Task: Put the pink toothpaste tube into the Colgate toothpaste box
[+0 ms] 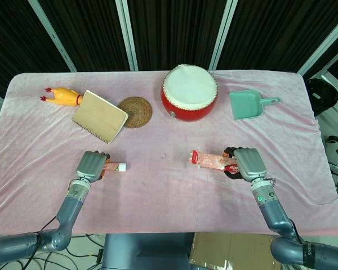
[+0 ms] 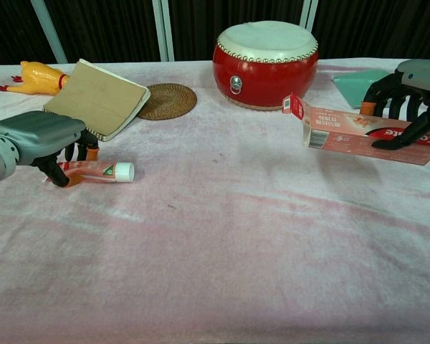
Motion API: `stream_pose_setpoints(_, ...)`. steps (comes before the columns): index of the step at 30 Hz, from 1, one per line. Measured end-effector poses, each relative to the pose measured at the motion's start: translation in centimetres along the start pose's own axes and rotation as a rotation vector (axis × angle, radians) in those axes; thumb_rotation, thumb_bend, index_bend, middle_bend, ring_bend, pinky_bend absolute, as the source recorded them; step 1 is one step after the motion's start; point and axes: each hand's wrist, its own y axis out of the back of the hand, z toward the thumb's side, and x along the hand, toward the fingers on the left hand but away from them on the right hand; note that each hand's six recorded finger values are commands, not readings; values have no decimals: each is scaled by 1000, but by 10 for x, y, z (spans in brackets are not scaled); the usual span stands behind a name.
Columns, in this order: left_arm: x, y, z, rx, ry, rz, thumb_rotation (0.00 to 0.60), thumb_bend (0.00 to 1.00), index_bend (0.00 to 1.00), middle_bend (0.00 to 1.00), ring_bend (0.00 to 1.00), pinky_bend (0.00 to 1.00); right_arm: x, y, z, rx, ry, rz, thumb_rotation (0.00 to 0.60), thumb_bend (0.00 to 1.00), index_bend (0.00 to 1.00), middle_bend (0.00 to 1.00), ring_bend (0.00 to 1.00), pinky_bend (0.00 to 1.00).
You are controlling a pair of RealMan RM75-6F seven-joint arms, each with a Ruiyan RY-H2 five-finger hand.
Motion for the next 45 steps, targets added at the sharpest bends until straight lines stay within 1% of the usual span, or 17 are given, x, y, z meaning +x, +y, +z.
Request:
stream_pose_setpoints(2, 0, 3, 1, 8, -8, 15, 600, 415, 569, 516, 430, 555, 1, 0, 0, 0, 0, 0, 600, 256, 441, 438, 428, 524)
stream_pose_setpoints(5, 0, 14, 5, 35, -34, 57, 600, 415, 570, 517, 430, 556, 2, 1, 0, -4, 0, -3, 600, 256, 441, 438, 428, 524)
stream_pose_setpoints(9, 0, 49, 18, 109, -113, 147, 600, 415, 579, 523, 435, 557, 5, 4, 4, -28, -1, -13, 600, 256, 442, 440, 429, 524)
stream_pose_setpoints(11, 0, 65, 23, 134, -143, 176, 600, 415, 583, 527, 439, 560, 6, 7, 8, -40, 1, -19, 600, 257, 441, 441, 429, 524)
stream_pose_setpoints(15, -1, 103, 37, 199, -217, 243, 600, 415, 588, 532, 443, 565, 6, 13, 15, -56, 7, -35, 600, 257, 442, 441, 429, 524)
stream_pose_setpoints(20, -1, 135, 50, 277, -278, 279, 600, 415, 588, 530, 444, 564, 8, 18, 23, -85, 5, -41, 600, 257, 442, 441, 429, 524)
stream_pose_setpoints(21, -2, 146, 55, 297, -291, 300, 600, 415, 588, 530, 443, 565, 9, 18, 25, -90, 6, -42, 600, 257, 442, 441, 429, 524)
stream_pose_setpoints(24, -3, 161, 64, 318, -315, 326, 600, 415, 588, 530, 443, 565, 11, 21, 31, -107, 7, -45, 600, 257, 441, 441, 429, 524)
stream_pose_setpoints(30, -7, 192, 84, 362, -360, 357, 600, 415, 588, 530, 443, 565, 14, 22, 40, -183, -17, -30, 600, 256, 442, 441, 429, 524)
stream_pose_setpoints(33, -8, 202, 91, 363, -372, 372, 600, 415, 588, 530, 443, 565, 14, 24, 44, -202, -21, -33, 600, 256, 441, 441, 429, 524)
stream_pose_setpoints(36, -8, 207, 95, 351, -372, 385, 600, 415, 588, 530, 444, 565, 15, 24, 47, -215, -25, -27, 600, 257, 442, 441, 429, 524)
stream_pose_setpoints(45, -6, 211, 111, 299, -389, 406, 600, 413, 588, 530, 443, 565, 17, 25, 53, -256, -27, -25, 600, 256, 442, 441, 429, 524)
